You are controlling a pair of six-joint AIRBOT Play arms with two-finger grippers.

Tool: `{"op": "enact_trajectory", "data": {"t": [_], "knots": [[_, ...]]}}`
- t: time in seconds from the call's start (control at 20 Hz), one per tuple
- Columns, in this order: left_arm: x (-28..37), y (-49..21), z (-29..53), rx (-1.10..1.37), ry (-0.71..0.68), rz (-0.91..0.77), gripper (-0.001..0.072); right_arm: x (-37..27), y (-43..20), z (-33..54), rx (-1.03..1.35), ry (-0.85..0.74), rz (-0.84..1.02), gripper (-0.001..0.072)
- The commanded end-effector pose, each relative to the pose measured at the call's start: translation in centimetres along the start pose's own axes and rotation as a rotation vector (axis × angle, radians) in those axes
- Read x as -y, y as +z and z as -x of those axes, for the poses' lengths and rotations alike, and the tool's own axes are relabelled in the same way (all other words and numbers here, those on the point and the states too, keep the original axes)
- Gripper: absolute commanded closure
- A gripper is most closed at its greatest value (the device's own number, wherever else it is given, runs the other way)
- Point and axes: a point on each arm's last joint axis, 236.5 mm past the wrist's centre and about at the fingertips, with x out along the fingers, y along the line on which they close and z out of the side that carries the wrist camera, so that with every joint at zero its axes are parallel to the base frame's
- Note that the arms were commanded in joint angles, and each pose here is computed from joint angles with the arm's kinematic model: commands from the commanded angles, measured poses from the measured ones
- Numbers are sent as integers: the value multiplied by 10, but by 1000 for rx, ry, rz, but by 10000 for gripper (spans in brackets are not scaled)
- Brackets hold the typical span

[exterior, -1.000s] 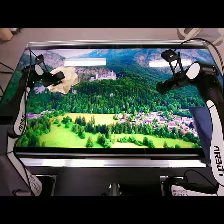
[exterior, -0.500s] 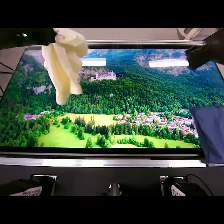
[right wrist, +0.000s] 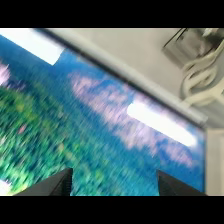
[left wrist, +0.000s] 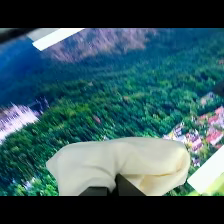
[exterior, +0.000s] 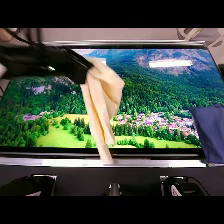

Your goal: Fold the shirts.

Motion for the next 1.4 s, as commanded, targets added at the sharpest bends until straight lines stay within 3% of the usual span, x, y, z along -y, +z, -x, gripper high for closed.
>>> {"op": "enact_trajectory", "data": {"t": [0.0, 0.1, 0.15, 0.2, 0.25, 0.4, 0.6, 0.75, 0.85, 1.0, 1.35], "knots": [[29, -80, -94, -201, -74, 3, 680, -38, -61, -6, -275, 171, -45, 145], [57, -132, -152, -304, -160, 86, 652, -49, -80, -33, -377, 235, -49, 142], [71, -157, -174, -369, -203, 131, 429, -52, -87, -52, -409, 255, -53, 142], [77, -176, -186, -434, -224, 168, 111, -56, -96, -72, -439, 275, -57, 137], [73, -188, -189, -496, -215, 209, -12, -64, -107, -93, -477, 313, -52, 94], [22, -190, -156, -596, -148, 241, -12, -121, -144, -136, -581, 567, -31, 80], [-86, -218, -82, -706, 64, 340, -12, -224, -178, -148, -594, 952, -188, 53], [-90, -272, -70, -768, 21, 533, -11, -268, -226, -133, -691, 1079, -255, 35], [-64, -305, -87, -780, -57, 656, -11, -283, -251, -133, -717, 1083, -269, 21], [-27, -335, -113, -757, -121, 767, -11, -276, -259, -167, -662, 947, -288, 13], [10, -363, -142, -789, -162, 789, -10, -233, -241, -240, -507, 617, -441, 13]]}}
